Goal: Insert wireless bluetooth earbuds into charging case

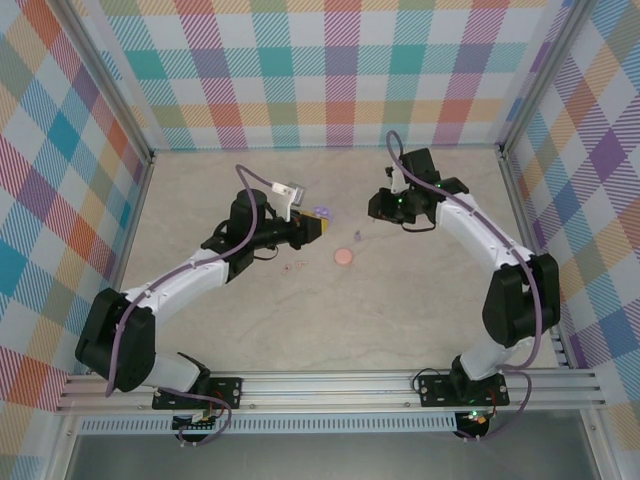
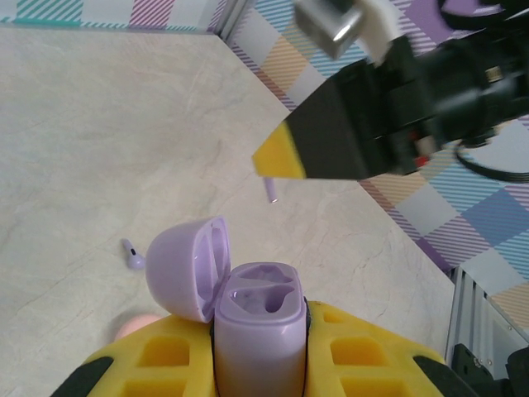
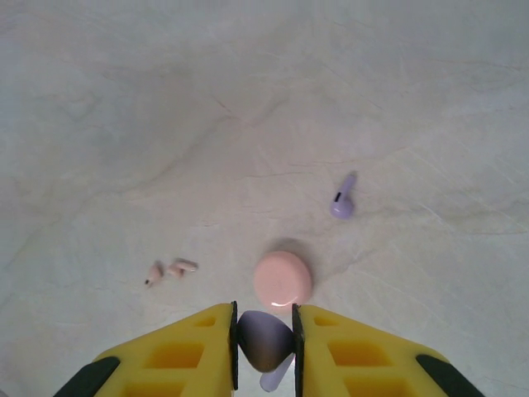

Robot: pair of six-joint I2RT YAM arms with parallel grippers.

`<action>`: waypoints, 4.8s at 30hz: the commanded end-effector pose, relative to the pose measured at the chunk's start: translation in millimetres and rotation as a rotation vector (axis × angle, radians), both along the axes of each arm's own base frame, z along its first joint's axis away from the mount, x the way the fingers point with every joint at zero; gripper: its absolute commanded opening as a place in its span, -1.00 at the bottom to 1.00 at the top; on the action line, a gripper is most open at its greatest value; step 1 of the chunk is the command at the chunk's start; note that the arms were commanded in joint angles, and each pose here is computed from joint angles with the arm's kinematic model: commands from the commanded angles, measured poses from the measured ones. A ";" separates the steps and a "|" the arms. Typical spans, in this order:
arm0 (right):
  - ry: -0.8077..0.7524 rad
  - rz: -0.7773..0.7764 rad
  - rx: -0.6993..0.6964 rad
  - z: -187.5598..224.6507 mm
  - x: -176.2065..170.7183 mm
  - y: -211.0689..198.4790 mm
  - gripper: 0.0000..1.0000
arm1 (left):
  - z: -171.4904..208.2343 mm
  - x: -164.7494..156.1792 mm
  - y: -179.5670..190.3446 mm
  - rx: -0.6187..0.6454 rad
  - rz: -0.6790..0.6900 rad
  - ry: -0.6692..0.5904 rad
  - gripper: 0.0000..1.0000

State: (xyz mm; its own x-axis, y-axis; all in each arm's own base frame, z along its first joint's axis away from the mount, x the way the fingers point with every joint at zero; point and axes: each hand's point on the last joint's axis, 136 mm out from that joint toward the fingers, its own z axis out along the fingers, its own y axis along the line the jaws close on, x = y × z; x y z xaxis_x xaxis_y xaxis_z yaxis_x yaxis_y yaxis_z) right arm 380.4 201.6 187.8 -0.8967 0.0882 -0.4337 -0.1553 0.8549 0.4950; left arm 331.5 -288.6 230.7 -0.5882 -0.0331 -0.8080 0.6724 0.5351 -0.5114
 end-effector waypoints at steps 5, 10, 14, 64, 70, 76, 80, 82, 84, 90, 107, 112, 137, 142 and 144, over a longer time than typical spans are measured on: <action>-0.193 0.156 0.126 67.4 -22.5 28.9 -0.52 | 9.6 0.7 -11.2 -0.090 -0.058 -0.004 -0.77; -0.301 0.234 0.176 104.8 -40.8 42.4 -0.50 | 27.7 -14.1 -17.3 -0.136 -0.133 -0.093 -0.77; -0.375 0.264 0.213 134.2 -52.7 46.8 -0.49 | 40.5 -28.6 -20.4 -0.140 -0.190 -0.178 -0.77; -0.517 0.296 0.248 173.1 -75.9 79.5 -0.47 | 100.3 -46.4 -31.1 -0.238 -0.226 -0.244 -0.77; -0.504 0.302 0.247 168.9 -75.5 82.3 -0.47 | 102.2 -47.4 -30.7 -0.245 -0.227 -0.246 -0.77; -0.494 0.312 0.246 165.7 -75.4 85.9 -0.47 | 106.1 -47.6 -30.8 -0.259 -0.227 -0.249 -0.77; -0.490 0.315 0.242 163.6 -75.3 86.8 -0.47 | 107.1 -47.8 -30.4 -0.262 -0.227 -0.250 -0.77; -0.487 0.317 0.240 162.4 -75.1 87.6 -0.47 | 107.7 -48.7 -31.1 -0.265 -0.232 -0.250 -0.77; -0.486 0.317 0.240 161.9 -74.7 87.8 -0.47 | 108.9 -48.9 -31.0 -0.268 -0.231 -0.251 -0.77; -0.483 0.321 0.237 160.5 -75.4 88.4 -0.47 | 110.0 -47.7 -30.2 -0.268 -0.220 -0.253 -0.77; -0.464 0.328 0.218 151.7 -77.2 88.3 -0.47 | 114.5 -43.1 -29.4 -0.283 -0.194 -0.251 -0.78; -0.457 0.328 0.211 148.3 -76.3 88.9 -0.47 | 115.9 -43.1 -29.3 -0.286 -0.197 -0.255 -0.78; -0.438 0.354 0.196 143.1 -86.1 86.9 -0.47 | 116.7 -35.9 -24.7 -0.283 -0.138 -0.265 -0.79; -0.431 0.355 0.190 140.8 -87.9 85.8 -0.43 | 117.2 -38.1 -25.2 -0.284 -0.150 -0.272 -0.79; -0.434 0.350 0.188 141.6 -87.7 84.9 -0.41 | 117.7 -39.7 -25.9 -0.286 -0.160 -0.275 -0.79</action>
State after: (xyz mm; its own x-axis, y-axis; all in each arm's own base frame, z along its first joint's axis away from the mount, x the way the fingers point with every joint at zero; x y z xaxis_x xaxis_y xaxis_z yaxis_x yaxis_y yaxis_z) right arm 300.8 288.9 330.3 -0.6383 -0.0513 -0.7681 -0.6226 0.6212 0.4759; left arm 302.5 -311.5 315.4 -0.4391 -0.1620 -0.8837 0.8220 0.3245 -0.4680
